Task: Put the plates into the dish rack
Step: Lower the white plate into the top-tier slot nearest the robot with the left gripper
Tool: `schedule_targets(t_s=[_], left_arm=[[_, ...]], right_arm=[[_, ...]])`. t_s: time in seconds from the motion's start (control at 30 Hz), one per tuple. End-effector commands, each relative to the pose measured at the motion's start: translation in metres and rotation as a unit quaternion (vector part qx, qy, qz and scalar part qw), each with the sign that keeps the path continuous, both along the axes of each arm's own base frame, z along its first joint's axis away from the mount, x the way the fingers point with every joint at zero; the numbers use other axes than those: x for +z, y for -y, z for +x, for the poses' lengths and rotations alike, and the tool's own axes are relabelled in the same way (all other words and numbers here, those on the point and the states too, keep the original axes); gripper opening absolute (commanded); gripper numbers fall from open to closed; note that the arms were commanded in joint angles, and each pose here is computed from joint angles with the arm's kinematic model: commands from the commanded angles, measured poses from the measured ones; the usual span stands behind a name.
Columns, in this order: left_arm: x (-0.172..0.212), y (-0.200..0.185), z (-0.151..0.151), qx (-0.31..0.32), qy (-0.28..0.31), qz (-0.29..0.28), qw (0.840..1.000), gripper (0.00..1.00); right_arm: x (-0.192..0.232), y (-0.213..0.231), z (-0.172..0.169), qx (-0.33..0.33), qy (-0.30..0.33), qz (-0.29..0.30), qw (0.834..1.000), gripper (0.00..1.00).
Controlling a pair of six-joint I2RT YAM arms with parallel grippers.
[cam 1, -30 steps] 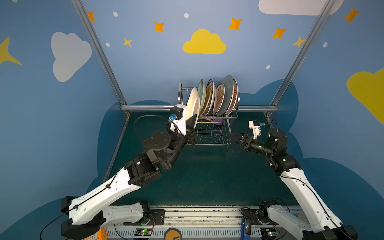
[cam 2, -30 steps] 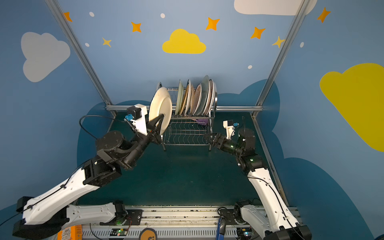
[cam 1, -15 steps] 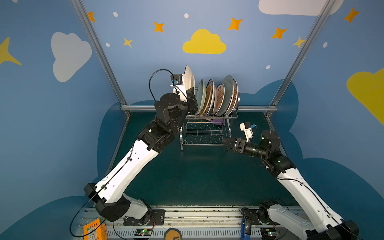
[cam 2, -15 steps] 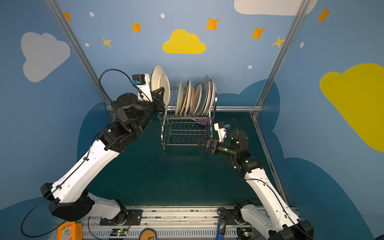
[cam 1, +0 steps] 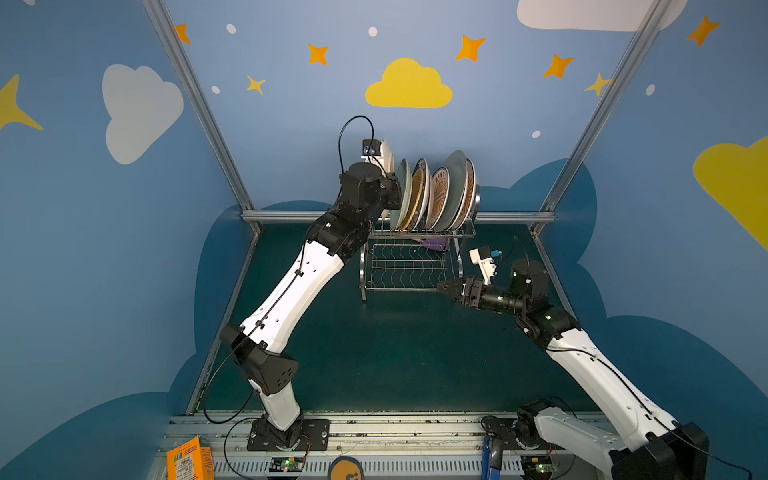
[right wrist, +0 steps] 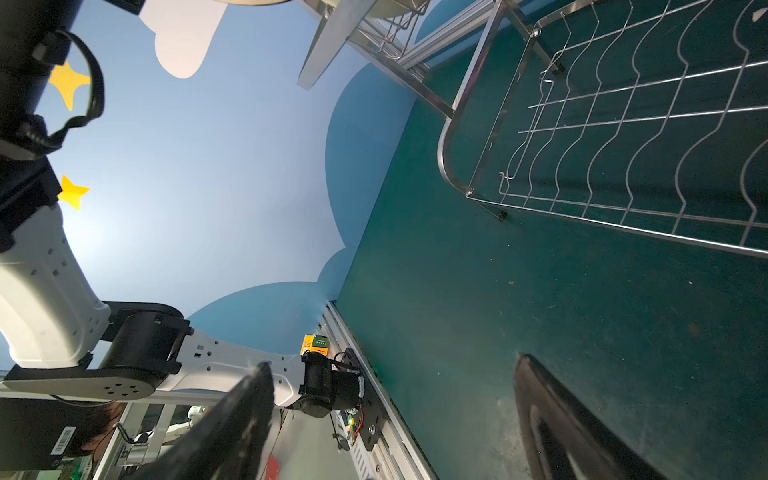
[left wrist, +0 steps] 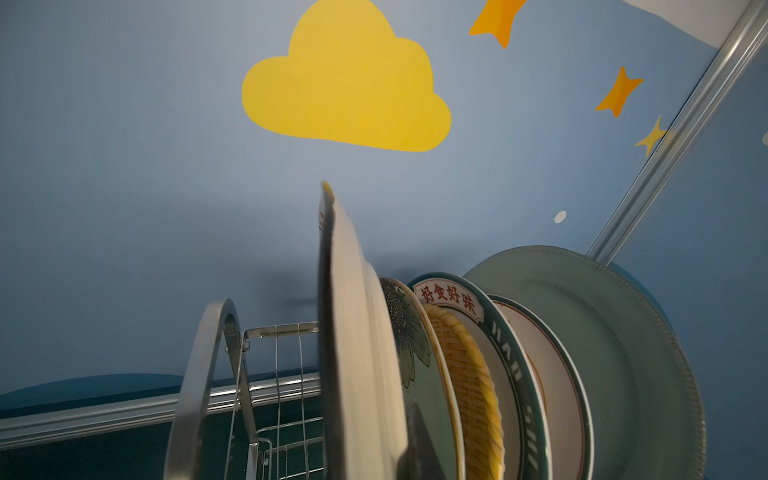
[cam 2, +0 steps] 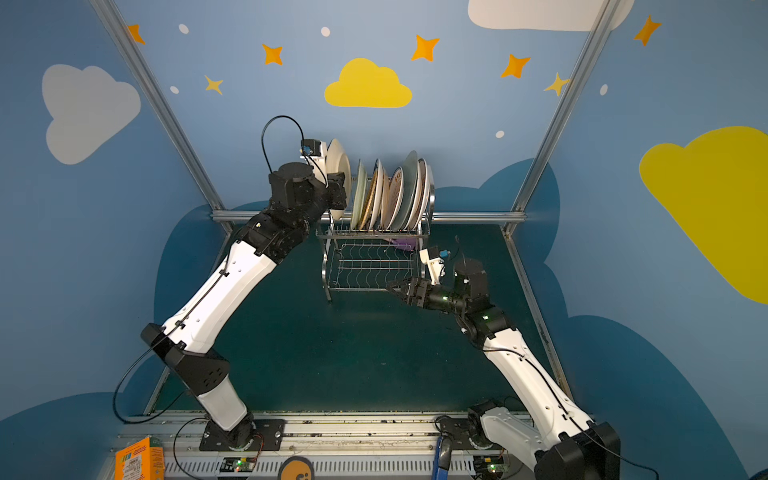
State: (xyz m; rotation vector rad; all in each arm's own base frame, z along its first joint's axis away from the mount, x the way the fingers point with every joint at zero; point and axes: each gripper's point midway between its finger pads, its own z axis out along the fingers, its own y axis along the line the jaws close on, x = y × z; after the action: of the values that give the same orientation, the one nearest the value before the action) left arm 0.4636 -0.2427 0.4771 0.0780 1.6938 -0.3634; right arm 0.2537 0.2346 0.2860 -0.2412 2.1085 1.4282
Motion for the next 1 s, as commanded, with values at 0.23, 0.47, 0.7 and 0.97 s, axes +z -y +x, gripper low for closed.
schedule_targets(t_s=[0.23,0.47,0.7,0.97], left_arm=[[0.040,-0.002,0.011,0.017,0.060,-0.027,0.998,0.04],[0.025,-0.001,0.023,0.035,0.045,-0.008,0.998,0.04],[0.013,-0.003,0.030,0.047,0.036,0.002,0.998,0.04],[-0.001,0.001,0.037,0.049,0.022,0.008,0.999,0.04]], right_arm=[[-0.004,-0.002,-0.003,0.009,-0.004,-0.001,1.000,0.88],[-0.008,0.000,-0.001,-0.004,-0.010,-0.001,1.000,0.88],[-0.010,0.001,0.000,-0.013,-0.004,0.005,1.000,0.88],[-0.010,0.002,0.000,-0.016,-0.005,0.006,1.000,0.88]])
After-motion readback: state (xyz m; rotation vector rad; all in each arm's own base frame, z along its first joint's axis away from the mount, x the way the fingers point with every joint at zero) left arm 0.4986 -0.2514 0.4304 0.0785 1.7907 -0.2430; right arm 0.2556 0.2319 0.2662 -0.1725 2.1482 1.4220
